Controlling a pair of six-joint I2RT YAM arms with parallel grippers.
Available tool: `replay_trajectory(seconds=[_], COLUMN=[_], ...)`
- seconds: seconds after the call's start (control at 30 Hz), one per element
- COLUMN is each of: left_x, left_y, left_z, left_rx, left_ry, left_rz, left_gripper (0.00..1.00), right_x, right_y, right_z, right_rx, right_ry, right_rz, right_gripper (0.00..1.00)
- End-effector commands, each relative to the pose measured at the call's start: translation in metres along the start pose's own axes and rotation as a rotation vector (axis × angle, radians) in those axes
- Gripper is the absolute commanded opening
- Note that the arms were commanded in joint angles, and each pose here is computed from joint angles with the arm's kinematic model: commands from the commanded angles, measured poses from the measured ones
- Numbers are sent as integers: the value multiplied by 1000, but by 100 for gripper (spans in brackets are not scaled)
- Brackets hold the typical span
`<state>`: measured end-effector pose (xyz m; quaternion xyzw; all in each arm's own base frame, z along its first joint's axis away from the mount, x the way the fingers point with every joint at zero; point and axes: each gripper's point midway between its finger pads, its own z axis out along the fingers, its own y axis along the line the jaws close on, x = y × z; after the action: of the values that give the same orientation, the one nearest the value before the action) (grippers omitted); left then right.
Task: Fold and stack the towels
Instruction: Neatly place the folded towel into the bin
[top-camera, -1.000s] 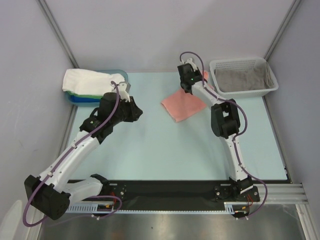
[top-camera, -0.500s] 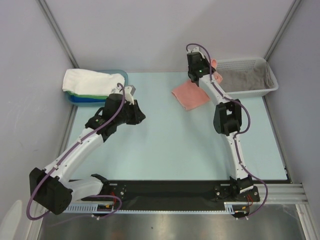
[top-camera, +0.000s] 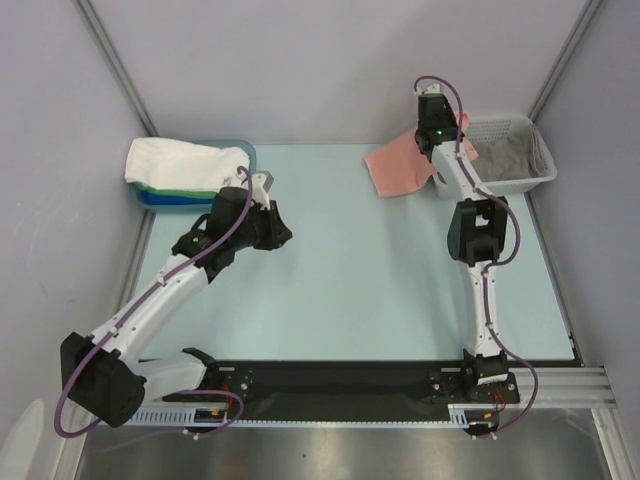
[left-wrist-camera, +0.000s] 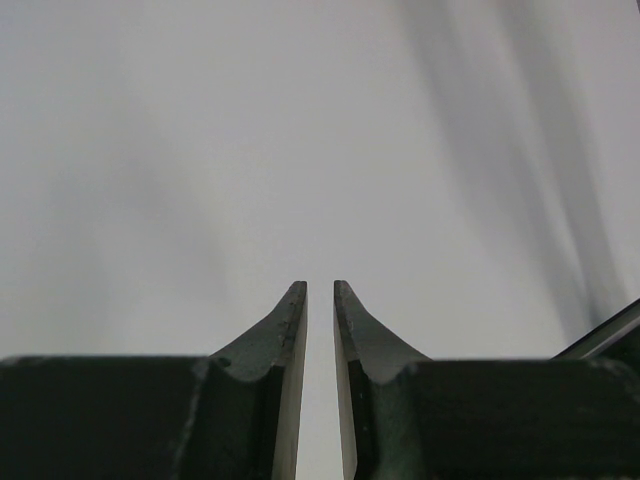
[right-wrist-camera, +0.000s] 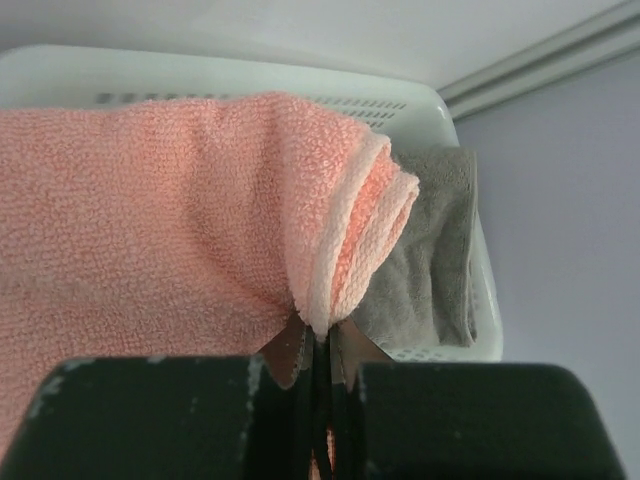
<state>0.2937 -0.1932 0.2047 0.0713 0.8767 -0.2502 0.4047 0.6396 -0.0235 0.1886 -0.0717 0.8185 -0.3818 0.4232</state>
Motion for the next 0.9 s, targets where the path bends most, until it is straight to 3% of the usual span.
replay_trajectory(seconds=[0.0,0.47,0.87], left_x=[-2,2,6], left_y=[-3,-5,-5], left_z=[1,5,13], left_rx=[27,41,49], left_ry=[-5,18,43], left_rz=[27,35,38], left_gripper=[21,21,20], right_x=[-24,46,50], right_y=[-61,-91,-96], right_z=[-7,81,114], right_rx=[26,82,127], right_ry=[-80,-60,-98], right_rz=[146,284,256], right_gripper=[0,0,0])
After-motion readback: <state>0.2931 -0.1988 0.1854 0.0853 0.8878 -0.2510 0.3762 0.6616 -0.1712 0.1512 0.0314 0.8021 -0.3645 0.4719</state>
